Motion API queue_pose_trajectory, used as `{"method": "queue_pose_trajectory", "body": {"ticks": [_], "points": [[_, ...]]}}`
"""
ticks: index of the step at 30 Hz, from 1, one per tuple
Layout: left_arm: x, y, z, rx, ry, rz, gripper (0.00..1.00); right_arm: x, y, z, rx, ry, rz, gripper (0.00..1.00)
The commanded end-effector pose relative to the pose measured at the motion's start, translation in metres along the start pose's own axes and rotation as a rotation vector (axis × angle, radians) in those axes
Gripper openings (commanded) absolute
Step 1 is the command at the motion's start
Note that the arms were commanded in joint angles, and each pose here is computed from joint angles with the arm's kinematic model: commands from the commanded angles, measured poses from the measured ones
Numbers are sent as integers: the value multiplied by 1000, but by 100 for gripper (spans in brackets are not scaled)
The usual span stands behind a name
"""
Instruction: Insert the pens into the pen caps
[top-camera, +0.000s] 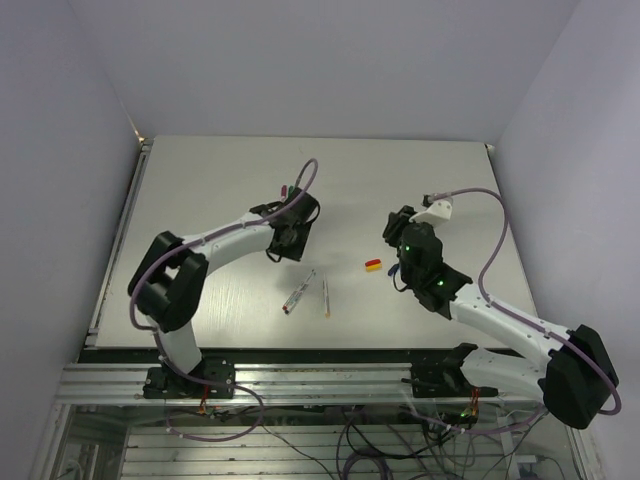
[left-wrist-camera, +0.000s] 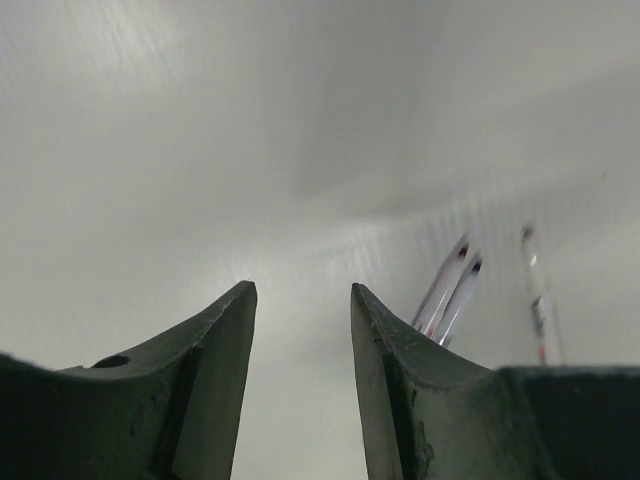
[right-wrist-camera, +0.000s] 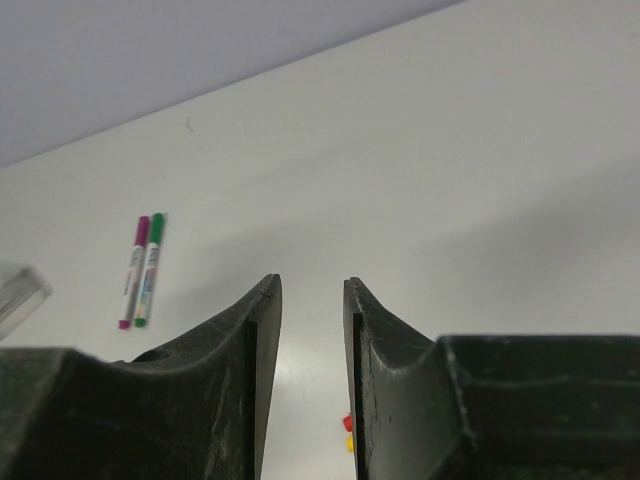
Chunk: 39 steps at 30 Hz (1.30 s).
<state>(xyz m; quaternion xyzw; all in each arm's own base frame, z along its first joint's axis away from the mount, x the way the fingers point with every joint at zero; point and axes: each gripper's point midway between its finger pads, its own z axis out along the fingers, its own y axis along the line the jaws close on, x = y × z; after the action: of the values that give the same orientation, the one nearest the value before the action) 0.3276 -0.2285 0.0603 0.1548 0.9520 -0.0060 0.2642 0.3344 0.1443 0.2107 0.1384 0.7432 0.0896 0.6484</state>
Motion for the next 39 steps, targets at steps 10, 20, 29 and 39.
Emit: {"method": "queue_pose_trajectory", "body": {"ticks": [10,20,29,39], "points": [[69,-20,-40,258,15,-80,52,13,-27,-10,49,23,59,31],[77,-31,-42,322,-55,-47,51,21,-24,-9,32,46,76,30],[82,-31,-30,303,-50,-30,50,22,-20,-8,20,53,78,30],[93,-31,-20,286,4,-17,50,26,-19,-7,19,65,74,30]]}}
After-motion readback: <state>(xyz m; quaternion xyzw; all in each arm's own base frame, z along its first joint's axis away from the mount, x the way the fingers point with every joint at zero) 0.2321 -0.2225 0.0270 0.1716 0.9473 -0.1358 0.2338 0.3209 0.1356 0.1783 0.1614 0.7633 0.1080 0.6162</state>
